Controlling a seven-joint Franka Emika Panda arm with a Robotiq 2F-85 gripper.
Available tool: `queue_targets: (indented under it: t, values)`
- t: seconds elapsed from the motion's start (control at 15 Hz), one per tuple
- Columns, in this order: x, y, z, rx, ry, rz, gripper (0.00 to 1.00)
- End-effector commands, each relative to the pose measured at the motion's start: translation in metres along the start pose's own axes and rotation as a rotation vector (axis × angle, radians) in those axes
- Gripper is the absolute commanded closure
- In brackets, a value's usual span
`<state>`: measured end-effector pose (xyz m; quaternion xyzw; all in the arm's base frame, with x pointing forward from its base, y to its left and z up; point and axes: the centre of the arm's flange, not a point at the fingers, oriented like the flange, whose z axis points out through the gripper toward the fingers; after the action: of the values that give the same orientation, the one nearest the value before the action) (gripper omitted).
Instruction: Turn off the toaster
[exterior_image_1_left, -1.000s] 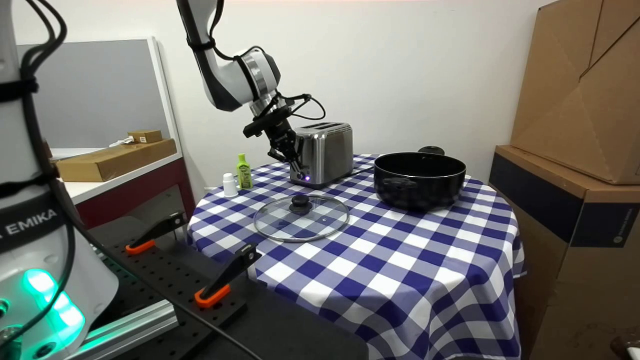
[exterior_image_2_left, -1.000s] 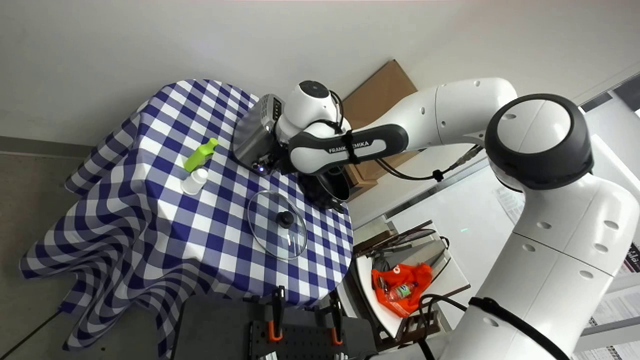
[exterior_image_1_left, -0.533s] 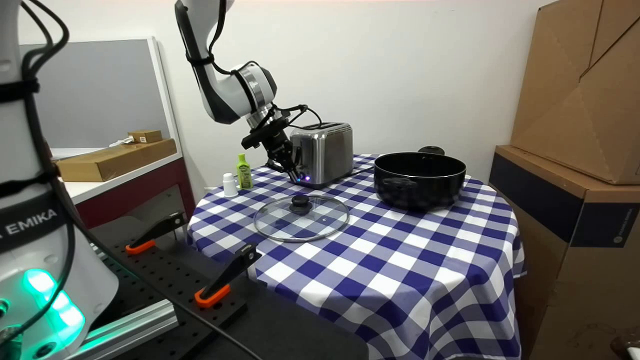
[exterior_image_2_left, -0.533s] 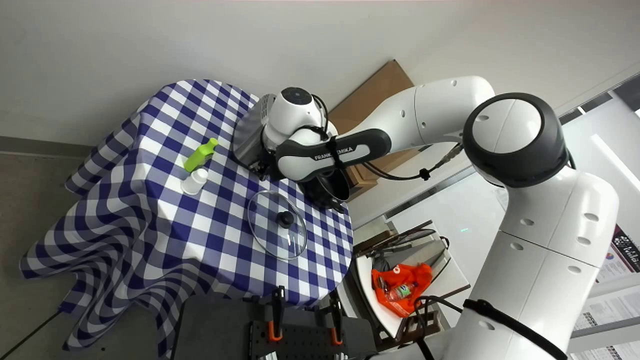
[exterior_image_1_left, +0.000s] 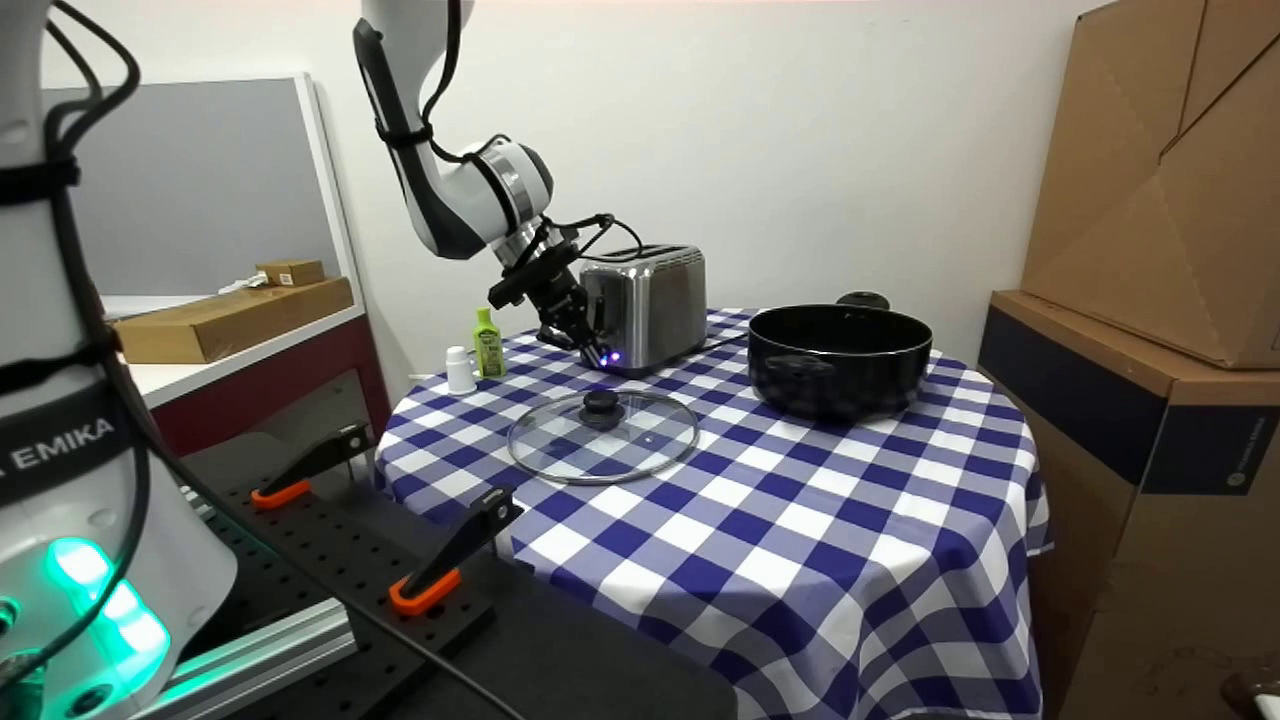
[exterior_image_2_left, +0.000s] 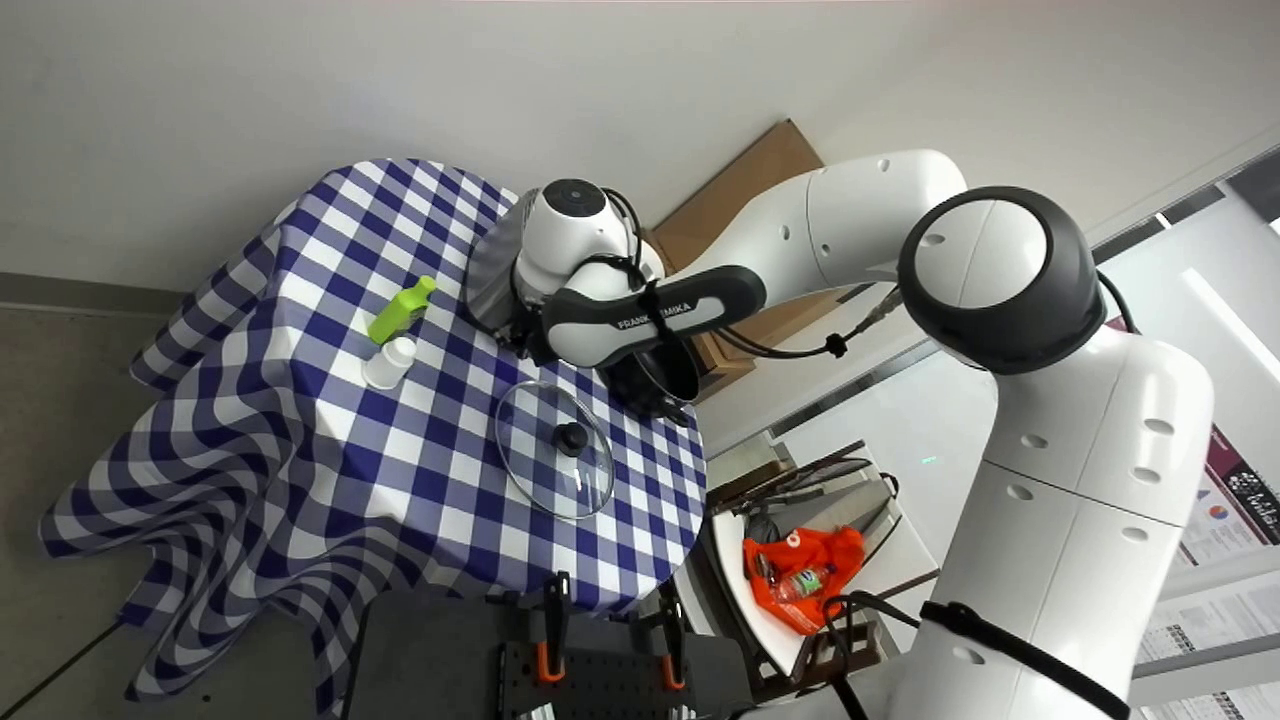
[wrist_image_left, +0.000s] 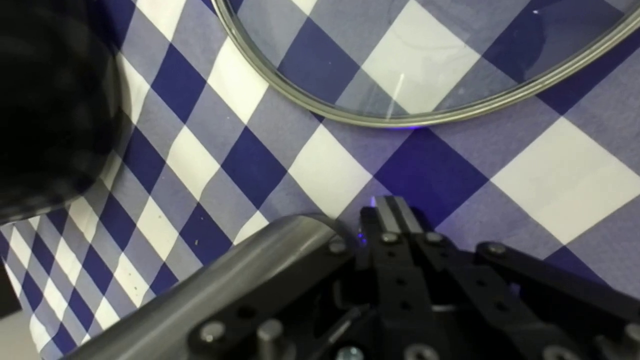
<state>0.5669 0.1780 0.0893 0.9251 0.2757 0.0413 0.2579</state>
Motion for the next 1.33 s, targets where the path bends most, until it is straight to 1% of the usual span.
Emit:
queue_targets:
  t: [0.0, 0.27, 0.73, 1.27]
  values:
    - [0.004, 0.001, 0.007, -0.028, 0.019, 0.011, 1.0]
    - [0.0, 0.004, 0.005, -0.037, 0.033, 0.039, 1.0]
    - [-0.005, 0.002, -0.004, -0.05, 0.083, 0.099, 1.0]
    - [-0.015, -0.001, -0.003, -0.067, 0.097, 0.128, 1.0]
